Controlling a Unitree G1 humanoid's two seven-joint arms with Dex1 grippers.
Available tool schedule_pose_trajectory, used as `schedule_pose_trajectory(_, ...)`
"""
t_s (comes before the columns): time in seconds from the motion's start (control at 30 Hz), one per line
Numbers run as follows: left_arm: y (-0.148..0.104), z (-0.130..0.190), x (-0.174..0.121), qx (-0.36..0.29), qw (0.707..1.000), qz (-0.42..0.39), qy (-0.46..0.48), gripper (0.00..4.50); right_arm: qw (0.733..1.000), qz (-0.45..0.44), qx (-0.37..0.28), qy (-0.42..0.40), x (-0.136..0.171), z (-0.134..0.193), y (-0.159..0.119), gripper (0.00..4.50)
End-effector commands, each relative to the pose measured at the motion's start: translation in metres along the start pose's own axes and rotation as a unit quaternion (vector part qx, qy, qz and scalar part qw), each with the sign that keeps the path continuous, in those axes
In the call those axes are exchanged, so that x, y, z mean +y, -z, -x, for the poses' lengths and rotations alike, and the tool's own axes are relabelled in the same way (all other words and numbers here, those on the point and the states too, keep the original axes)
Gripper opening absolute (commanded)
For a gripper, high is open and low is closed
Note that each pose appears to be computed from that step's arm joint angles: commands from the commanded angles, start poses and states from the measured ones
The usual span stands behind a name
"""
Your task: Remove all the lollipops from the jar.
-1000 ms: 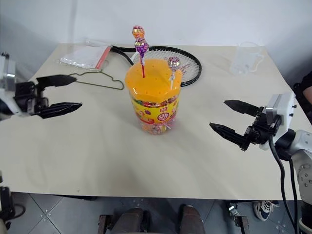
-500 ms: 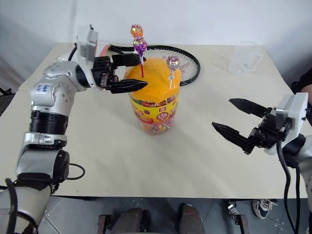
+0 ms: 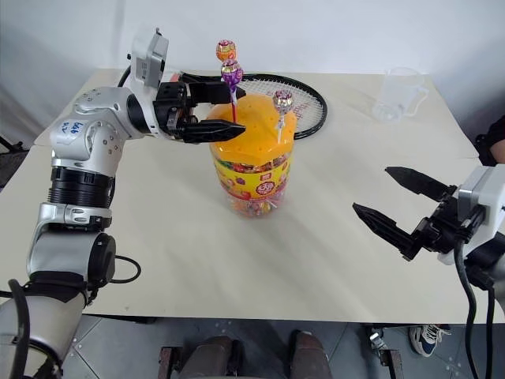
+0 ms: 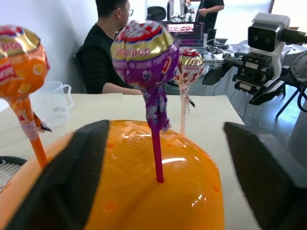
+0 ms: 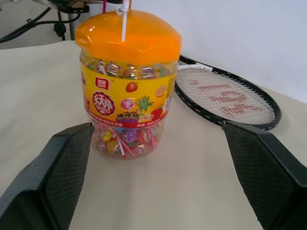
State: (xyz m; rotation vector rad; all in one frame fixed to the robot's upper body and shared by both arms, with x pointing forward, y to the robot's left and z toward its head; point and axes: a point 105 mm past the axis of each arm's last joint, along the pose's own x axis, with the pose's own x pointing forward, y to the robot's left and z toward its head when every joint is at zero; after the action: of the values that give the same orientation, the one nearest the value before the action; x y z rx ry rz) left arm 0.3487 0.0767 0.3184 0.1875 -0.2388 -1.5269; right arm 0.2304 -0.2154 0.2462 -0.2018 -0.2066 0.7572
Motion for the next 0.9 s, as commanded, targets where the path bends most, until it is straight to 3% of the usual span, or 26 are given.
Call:
schedule_pose_trajectory(0.03,-0.019,0.003,-0.009,-0.007,0.999,-0.032,0.021,2.7,0.999,0.027,-0.02,0.008,0.001,0.004,-0.013,4.5)
schedule_pose_trajectory(0.33,-0.031,-0.001,-0.015,-0.015,0.999,-0.034,0.027,0.02,0.999,0.032,-0.018,-0.01,-0.001,0.003,-0.016,4.5)
schedule_pose_trajectory(0.63,-0.059,-0.005,0.006,-0.051,0.996,-0.061,-0.032,0.02,0.997,0.038,-0.025,-0.058,0.002,0.0,-0.028,4.5)
schedule_pose_trajectory(0.9,-0.081,0.013,0.023,-0.026,0.989,-0.083,-0.122,0.02,0.992,0.037,-0.034,-0.116,0.01,-0.009,-0.041,4.5)
